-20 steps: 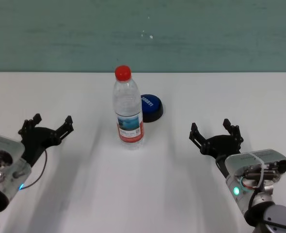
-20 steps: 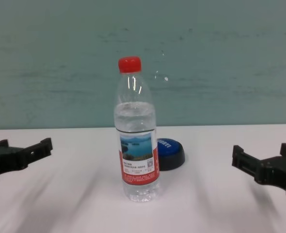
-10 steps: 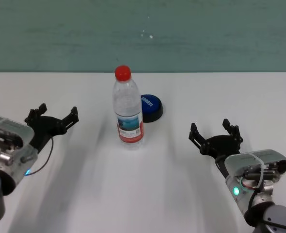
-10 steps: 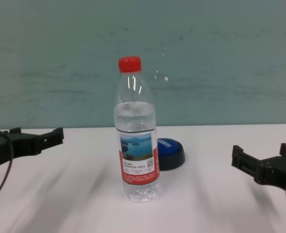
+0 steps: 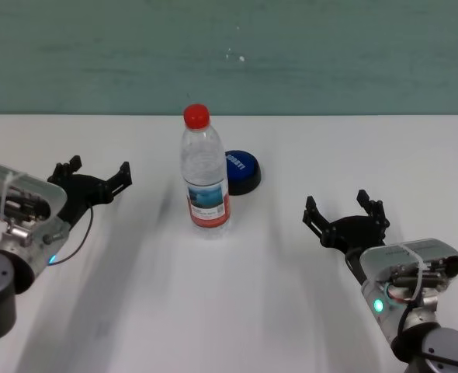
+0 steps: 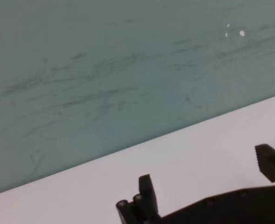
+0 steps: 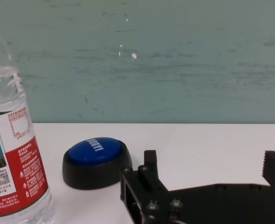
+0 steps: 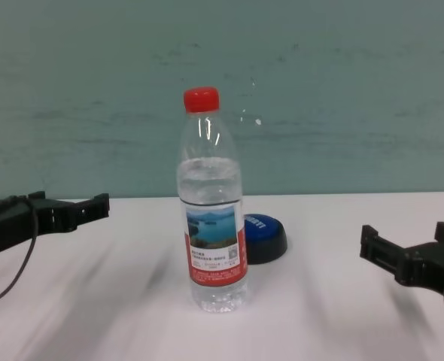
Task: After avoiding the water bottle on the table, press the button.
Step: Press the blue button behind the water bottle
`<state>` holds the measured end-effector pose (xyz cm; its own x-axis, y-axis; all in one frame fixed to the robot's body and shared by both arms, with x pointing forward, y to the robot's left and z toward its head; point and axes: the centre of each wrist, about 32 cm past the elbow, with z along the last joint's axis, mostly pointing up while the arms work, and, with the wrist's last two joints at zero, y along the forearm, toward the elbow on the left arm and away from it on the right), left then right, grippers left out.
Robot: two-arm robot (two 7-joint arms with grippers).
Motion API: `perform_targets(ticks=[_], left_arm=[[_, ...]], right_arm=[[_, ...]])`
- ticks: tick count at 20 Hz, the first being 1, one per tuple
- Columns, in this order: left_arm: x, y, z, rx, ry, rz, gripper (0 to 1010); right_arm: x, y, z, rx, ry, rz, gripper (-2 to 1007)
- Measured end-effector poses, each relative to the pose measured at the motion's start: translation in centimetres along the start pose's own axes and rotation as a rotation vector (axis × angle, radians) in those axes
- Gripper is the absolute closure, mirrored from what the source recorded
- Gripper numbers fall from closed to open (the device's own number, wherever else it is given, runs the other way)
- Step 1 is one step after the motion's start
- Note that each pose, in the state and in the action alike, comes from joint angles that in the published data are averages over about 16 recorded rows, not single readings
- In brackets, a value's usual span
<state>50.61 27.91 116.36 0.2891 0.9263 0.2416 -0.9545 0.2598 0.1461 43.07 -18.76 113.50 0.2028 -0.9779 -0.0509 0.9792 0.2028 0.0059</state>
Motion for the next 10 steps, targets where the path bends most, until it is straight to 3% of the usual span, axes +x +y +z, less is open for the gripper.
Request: perform_targets(ticks=[10], left_arm=[[0.48, -2.3, 0.18, -0.008, -0.047, -0.046, 6]], right_arm=[[0.00, 0.00, 0.00, 0.000, 0.000, 0.000, 2]])
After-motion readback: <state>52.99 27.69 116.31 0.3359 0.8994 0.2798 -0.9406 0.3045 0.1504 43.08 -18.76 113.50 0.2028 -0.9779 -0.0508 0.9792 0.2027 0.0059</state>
